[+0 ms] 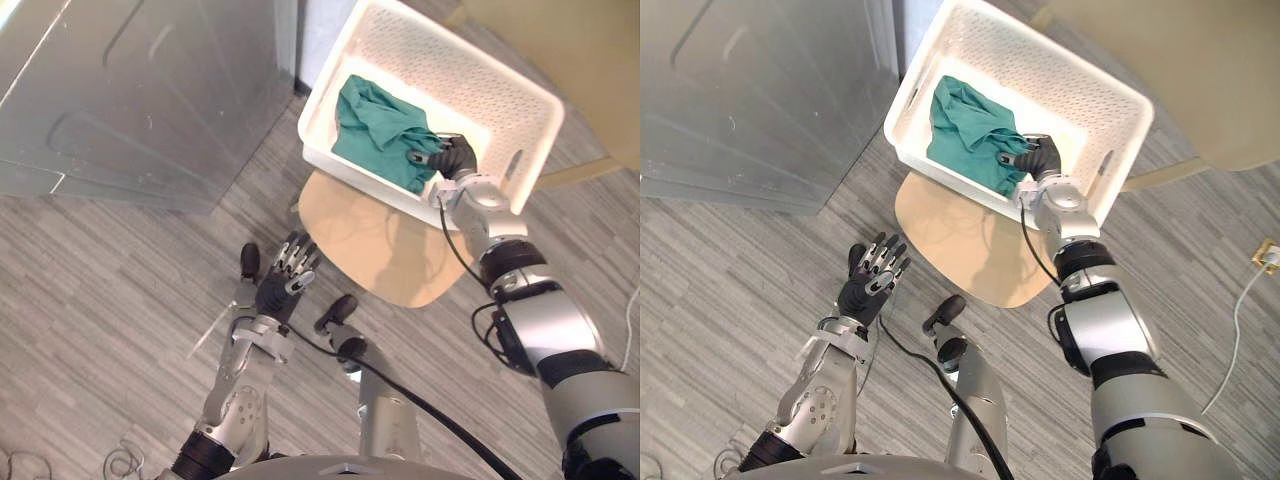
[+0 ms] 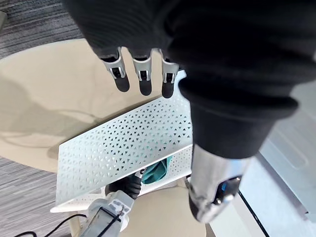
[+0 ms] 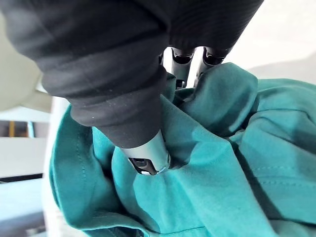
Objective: Pick up the laundry basket with both hands and put the clothes into the washing machine.
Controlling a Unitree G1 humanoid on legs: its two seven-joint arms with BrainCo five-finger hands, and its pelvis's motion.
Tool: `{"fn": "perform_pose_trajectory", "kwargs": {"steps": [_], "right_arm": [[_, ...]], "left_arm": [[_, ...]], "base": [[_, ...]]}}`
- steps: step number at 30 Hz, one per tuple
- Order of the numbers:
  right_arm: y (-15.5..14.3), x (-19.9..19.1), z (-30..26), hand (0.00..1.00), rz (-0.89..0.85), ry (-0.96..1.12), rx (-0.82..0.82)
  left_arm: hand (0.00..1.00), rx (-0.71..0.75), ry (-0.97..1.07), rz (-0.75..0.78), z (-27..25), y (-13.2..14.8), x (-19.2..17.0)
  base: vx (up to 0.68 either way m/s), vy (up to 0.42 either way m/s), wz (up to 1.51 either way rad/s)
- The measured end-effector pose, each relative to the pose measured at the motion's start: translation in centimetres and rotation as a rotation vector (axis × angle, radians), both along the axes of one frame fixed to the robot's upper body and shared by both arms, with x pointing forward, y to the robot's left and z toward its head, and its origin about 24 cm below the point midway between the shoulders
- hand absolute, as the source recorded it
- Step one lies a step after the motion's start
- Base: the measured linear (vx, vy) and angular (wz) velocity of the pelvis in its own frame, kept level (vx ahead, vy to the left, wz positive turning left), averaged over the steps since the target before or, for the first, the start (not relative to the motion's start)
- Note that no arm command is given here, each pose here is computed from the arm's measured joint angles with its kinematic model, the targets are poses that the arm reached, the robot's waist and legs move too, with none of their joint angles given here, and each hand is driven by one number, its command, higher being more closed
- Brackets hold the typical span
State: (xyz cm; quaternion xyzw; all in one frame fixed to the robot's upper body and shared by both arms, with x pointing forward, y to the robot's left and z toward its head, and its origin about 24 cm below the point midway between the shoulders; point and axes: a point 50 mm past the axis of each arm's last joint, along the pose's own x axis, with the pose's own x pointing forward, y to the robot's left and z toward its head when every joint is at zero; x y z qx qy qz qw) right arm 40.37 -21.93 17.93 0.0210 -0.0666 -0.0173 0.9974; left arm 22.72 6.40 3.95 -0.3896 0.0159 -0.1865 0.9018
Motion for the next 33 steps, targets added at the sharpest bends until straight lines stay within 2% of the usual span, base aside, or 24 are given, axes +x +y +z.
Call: {"fn": "perform_pose_trajectory", "kwargs": {"steps": [4, 7, 10, 18, 24, 27, 33], "right_arm": [[0.1, -0.5, 1.7, 1.0, -0.031, -0.134, 0.23], [-1.6, -1.4, 4.6, 1.0, -0.112, -0.31, 0.404], [-1.8, -2.0, 6.1, 1.0, -0.102, -0.397, 0.454], [-0.4, -4.3, 9.6, 1.0, 0.021, -0.57, 0.401], [0.5, -7.9, 12.8, 1.0, 0.155, -0.753, 0.265], [1.3, -9.6, 11.7, 1.0, 0.245, -0.778, 0.231], [1.5, -10.9, 8.6, 1.0, 0.329, -0.71, 0.189]], "left_arm": [[0.0, 0.04, 0.016, 0.001, -0.6, 1.3, -0.2], [0.0, 0.098, 0.035, 0.006, -1.2, 2.9, -0.4], [0.0, 0.147, 0.06, 0.018, -1.8, 3.9, -0.8], [0.0, 0.224, -0.091, 0.019, 1.2, 3.9, 0.5], [0.0, 0.379, -0.393, 0.212, 8.2, 5.1, 5.2], [0.0, 0.447, -0.564, 0.289, 12.4, 4.6, 6.7], [0.0, 0.585, -0.721, 0.368, 15.2, 3.7, 7.2]], "base": [[0.03, -0.091, -0.17], [-0.03, -0.061, -0.12], [-0.03, -0.03, -0.16], [0.03, 0.004, -0.1], [0.04, 0.001, -0.1], [0.03, 0.025, -0.19], [0.05, -0.003, -0.1]]}}
